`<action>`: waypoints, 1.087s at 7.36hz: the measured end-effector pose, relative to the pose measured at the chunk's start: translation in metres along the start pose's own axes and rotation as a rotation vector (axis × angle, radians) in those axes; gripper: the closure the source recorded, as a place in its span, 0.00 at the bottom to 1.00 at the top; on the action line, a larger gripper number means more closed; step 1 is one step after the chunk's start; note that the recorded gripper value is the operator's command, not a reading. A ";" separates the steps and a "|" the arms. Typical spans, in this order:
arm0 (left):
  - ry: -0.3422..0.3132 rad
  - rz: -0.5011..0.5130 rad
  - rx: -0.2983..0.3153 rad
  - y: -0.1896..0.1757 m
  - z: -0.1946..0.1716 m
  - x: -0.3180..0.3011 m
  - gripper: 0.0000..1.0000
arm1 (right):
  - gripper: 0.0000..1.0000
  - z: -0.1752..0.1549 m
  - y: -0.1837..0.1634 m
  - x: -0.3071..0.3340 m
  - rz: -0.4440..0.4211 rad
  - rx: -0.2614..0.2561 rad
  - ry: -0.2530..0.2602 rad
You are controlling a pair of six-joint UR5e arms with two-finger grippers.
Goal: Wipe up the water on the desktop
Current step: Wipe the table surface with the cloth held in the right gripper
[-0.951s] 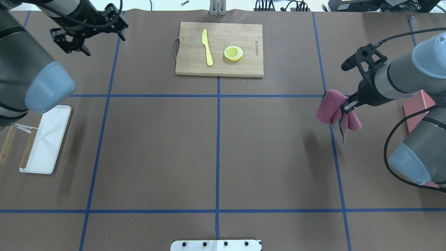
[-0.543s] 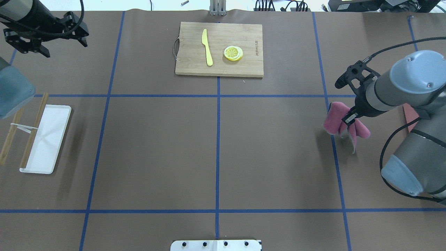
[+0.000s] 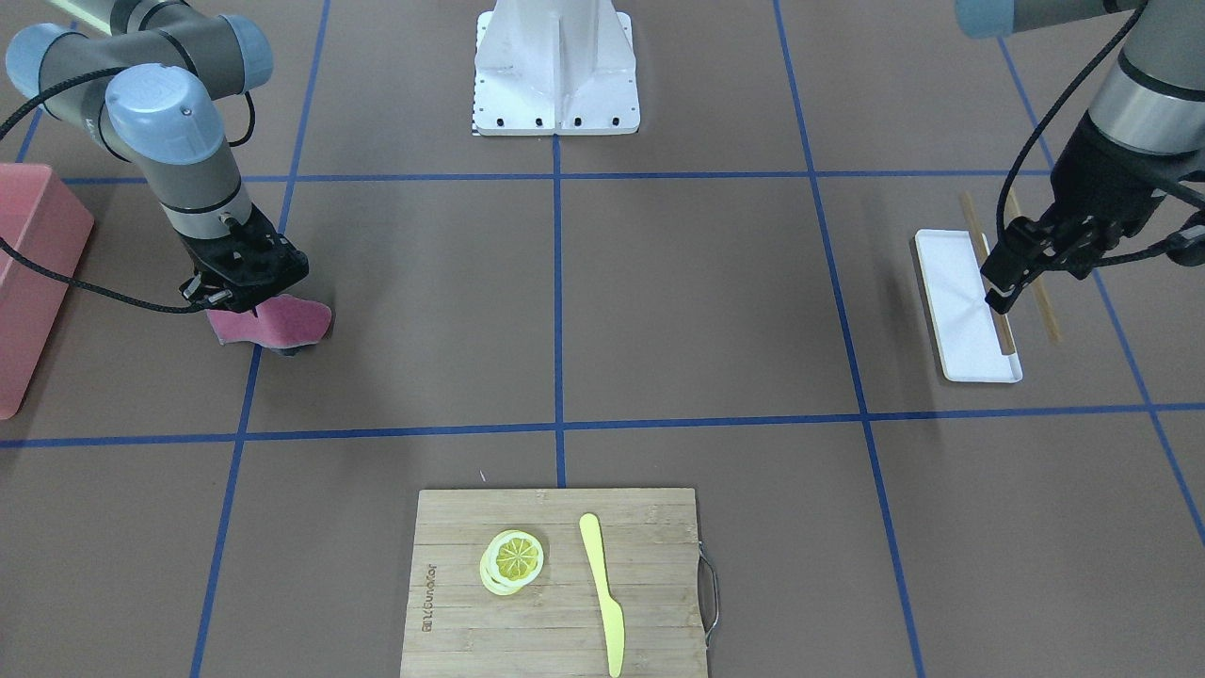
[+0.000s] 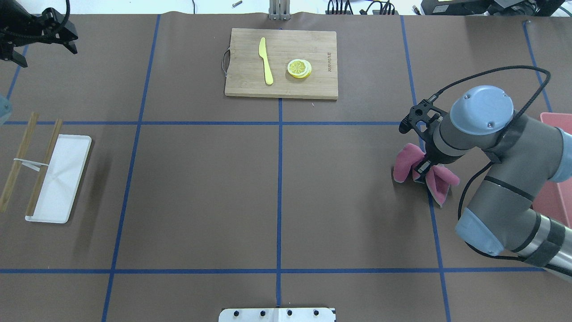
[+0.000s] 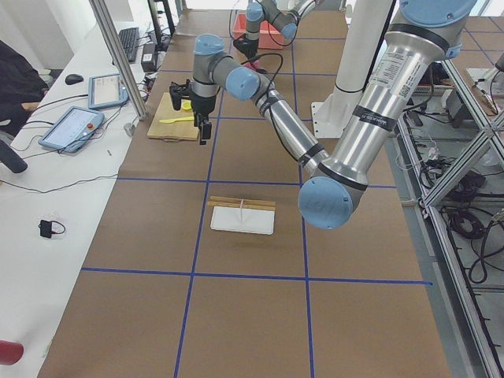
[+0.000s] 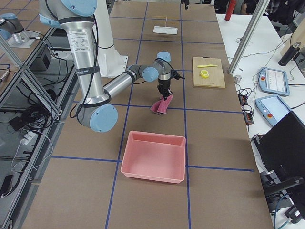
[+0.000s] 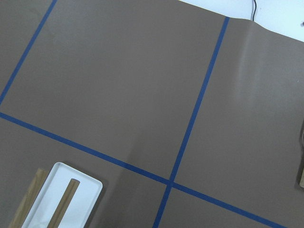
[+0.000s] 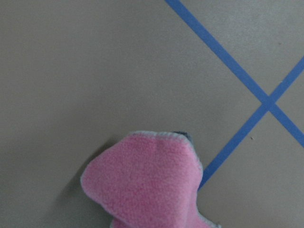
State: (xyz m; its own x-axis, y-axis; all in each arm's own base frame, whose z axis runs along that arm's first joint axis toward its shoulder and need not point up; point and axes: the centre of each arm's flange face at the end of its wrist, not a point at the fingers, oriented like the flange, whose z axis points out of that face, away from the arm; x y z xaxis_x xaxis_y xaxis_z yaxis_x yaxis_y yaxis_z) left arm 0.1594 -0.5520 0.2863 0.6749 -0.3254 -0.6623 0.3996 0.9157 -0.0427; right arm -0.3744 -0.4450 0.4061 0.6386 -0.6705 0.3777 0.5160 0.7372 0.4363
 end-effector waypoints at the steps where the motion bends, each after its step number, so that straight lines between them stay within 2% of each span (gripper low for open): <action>1: -0.015 0.048 -0.003 0.000 0.006 -0.014 0.02 | 1.00 0.007 -0.008 -0.011 -0.008 -0.007 -0.006; 5: -0.053 0.065 -0.013 -0.011 0.025 -0.041 0.02 | 1.00 0.008 -0.031 -0.093 0.014 0.006 -0.084; 8: -0.064 0.053 -0.016 -0.019 0.034 -0.049 0.02 | 1.00 -0.016 -0.028 -0.147 0.046 0.013 -0.191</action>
State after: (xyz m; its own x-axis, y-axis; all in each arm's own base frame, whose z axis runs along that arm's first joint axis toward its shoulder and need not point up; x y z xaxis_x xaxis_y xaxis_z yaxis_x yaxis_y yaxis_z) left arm 0.1400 -0.5612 0.3453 0.7332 -0.2899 -0.6151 0.3525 0.9356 -0.0207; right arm -0.4742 -0.3657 0.3252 0.5409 -0.6408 0.5448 0.4804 0.7670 0.4253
